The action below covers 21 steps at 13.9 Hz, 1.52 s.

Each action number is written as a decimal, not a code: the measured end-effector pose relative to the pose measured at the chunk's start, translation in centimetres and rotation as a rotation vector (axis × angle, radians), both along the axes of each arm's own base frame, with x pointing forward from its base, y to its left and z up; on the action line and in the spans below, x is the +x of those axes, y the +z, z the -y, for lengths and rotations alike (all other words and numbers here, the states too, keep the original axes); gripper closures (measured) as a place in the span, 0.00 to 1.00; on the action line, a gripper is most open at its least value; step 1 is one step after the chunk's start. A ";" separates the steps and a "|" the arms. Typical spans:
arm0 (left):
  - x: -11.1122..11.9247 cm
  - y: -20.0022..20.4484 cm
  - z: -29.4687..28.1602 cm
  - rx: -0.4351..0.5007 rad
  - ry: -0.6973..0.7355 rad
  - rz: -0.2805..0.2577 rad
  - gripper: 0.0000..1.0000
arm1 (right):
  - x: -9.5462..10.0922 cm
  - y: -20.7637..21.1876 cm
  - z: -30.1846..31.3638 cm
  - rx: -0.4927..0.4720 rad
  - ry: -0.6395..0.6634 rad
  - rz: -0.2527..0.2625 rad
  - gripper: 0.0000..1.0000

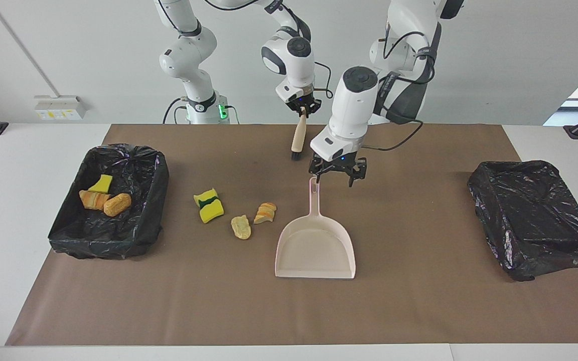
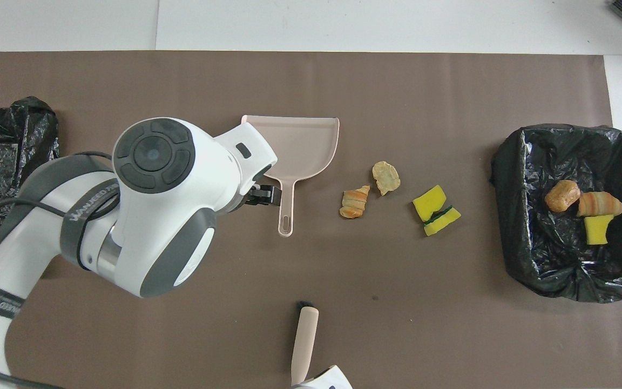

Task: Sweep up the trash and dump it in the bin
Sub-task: 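Reach the left gripper toward the dustpan handle, then hold the dustpan with the left gripper while the right gripper grasps the brush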

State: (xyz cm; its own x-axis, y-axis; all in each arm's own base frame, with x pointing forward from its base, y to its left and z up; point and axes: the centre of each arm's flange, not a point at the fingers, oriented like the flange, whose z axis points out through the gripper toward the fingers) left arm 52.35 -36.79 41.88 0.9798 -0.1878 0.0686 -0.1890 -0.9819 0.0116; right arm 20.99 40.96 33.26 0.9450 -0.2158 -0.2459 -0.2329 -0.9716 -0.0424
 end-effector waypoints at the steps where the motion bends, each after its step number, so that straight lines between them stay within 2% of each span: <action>1: 0.0 -1.4 0.7 0.005 -0.001 0.001 0.00 | 0.5 0.3 0.3 -0.013 0.002 -0.018 0.74; 4: 0.3 -3.8 1.1 0.016 -0.004 -0.015 0.00 | 3.5 3.8 2.7 -0.022 0.013 -0.065 0.74; 6: 0.4 -5.1 1.8 0.022 0.001 -0.001 0.00 | 4.9 6.6 5.9 -0.053 0.041 -0.080 0.74; 8: 0.4 -6.3 2.6 0.006 0.010 0.010 0.00 | 6.4 8.9 9.7 -0.101 0.075 -0.070 0.74; 10: 0.4 -6.9 2.9 0.003 0.006 0.007 0.04 | 8.8 9.8 13.9 -0.165 0.120 -0.026 0.74; 12: 0.5 -6.7 2.9 0.003 0.004 0.013 0.32 | 12.0 9.4 18.2 -0.257 0.177 0.030 0.74; 15: 0.8 -6.2 3.0 0.009 -0.012 0.032 0.67 | 16.4 8.3 24.3 -0.369 0.244 0.044 0.74; 18: 1.0 -5.6 2.3 0.045 -0.096 0.020 0.68 | 20.3 7.3 29.1 -0.418 0.276 0.050 0.74; 21: 1.1 -3.1 -0.1 0.124 -0.283 -0.019 0.68 | 22.5 4.3 30.7 -0.434 0.289 0.035 0.74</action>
